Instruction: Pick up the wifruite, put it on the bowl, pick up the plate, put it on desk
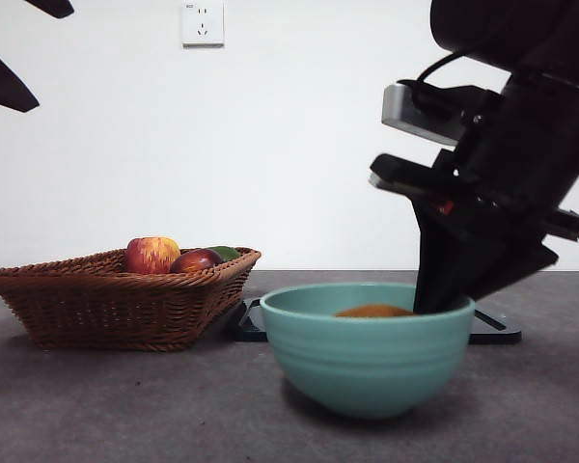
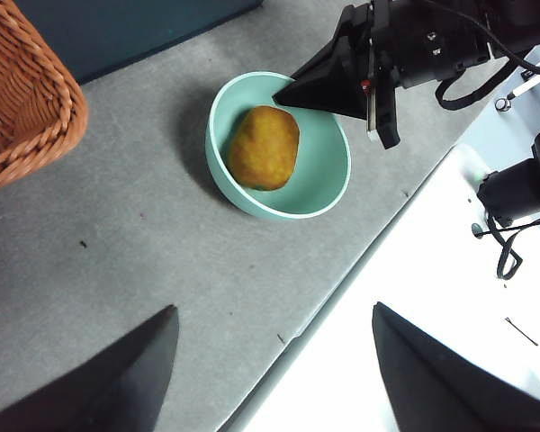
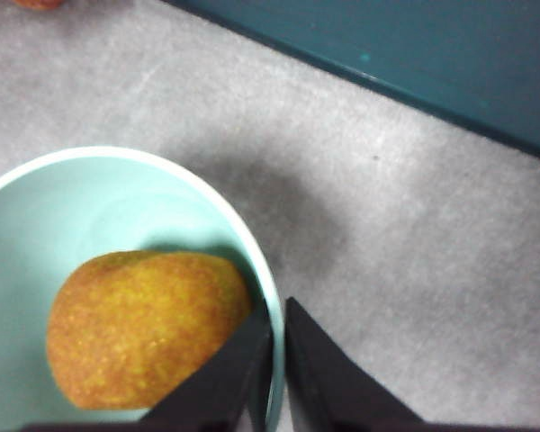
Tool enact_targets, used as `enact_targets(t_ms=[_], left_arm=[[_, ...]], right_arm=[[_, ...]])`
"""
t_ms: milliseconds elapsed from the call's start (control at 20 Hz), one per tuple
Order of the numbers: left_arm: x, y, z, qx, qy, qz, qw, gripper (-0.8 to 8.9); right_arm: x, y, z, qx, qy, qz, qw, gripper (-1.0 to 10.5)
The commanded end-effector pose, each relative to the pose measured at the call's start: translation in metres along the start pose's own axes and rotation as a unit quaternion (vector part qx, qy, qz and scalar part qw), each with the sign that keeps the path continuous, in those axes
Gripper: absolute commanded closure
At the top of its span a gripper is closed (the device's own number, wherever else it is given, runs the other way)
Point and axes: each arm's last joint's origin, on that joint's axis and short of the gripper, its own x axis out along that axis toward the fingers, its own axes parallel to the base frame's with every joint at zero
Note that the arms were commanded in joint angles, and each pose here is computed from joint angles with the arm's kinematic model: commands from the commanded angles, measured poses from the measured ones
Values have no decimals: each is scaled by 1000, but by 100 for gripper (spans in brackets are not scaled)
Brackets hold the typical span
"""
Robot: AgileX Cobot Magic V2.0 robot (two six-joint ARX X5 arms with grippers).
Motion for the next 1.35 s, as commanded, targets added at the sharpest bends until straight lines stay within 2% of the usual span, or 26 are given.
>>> enact_targets(t_ms=[50, 300, 500, 750, 950, 1050, 1350], left_arm=[[0, -1, 3, 15, -5, -5, 1000, 470], [0, -1, 4, 17, -8, -5, 1000, 470], [0, -1, 4, 17, -8, -5, 1000, 470], [0, -1, 4, 17, -7, -5, 1000, 470], [0, -1, 4, 17, -8, -5, 1000, 470], [0, -1, 3, 17, -7, -5, 1000, 470], [0, -1, 3, 16, -6, -5, 1000, 470]], right_arm=[[-11, 9, 21, 0, -29, 11, 1000, 939], [-29, 5, 59, 1, -80, 5, 997, 939], [-22, -16, 95, 14, -95, -21, 995, 939], [11, -45, 131, 29, -83, -51, 995, 939], [36, -66, 135, 48, -72, -64, 994, 939], [45, -74, 134, 54, -68, -54, 995, 939], [54, -77, 131, 57, -54, -58, 995, 939]])
